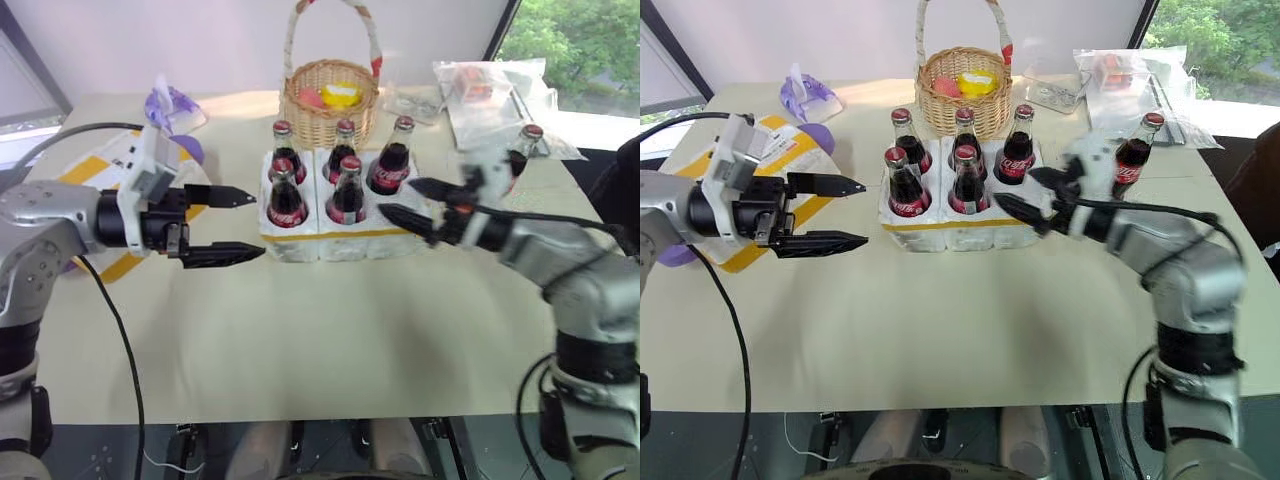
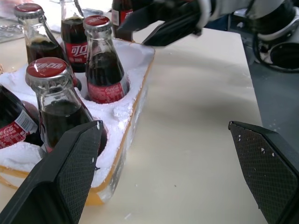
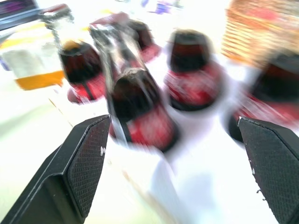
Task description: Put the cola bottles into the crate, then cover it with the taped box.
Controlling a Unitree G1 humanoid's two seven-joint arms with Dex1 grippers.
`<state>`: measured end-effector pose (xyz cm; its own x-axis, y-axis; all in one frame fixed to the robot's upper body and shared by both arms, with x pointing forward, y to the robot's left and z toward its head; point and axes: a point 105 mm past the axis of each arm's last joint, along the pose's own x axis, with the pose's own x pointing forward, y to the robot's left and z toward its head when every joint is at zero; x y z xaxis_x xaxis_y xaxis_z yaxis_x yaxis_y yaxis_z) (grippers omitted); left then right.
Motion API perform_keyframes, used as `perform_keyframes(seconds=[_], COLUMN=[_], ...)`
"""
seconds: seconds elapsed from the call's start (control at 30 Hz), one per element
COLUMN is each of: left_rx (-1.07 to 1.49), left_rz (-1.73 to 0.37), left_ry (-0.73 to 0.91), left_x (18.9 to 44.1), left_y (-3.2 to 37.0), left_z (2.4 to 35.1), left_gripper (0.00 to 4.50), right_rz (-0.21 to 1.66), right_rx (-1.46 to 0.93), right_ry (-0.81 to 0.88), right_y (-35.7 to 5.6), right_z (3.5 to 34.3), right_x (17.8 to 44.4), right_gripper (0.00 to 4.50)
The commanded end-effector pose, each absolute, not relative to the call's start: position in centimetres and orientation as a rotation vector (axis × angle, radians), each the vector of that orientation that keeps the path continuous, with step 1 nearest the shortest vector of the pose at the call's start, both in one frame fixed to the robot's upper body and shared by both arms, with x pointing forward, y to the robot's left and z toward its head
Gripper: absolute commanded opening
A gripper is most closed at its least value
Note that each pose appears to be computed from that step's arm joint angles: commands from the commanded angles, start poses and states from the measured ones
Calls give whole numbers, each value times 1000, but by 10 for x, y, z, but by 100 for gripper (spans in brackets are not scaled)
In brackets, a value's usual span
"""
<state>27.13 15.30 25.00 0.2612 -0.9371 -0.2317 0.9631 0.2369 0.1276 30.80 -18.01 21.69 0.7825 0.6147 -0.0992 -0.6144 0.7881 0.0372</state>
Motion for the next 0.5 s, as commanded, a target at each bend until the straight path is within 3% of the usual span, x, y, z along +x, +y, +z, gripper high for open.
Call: perform_keyframes(seconds=[0.03,0.2,0.5], left_rx=[306,304,304], left_rz=[-1309,-1324,-1331], left_ry=[72,63,48], left_x=[272,276,273], left_y=[153,150,147], left_z=[260,258,262], left_gripper=[450,450,450], right_rz=[493,188,76], right_rx=[-14,-21,-16], right_ry=[78,57,-8], right_y=[-217,-268,-283], right_z=[225,212,201], right_x=[295,305,350], right_gripper=[444,444,444])
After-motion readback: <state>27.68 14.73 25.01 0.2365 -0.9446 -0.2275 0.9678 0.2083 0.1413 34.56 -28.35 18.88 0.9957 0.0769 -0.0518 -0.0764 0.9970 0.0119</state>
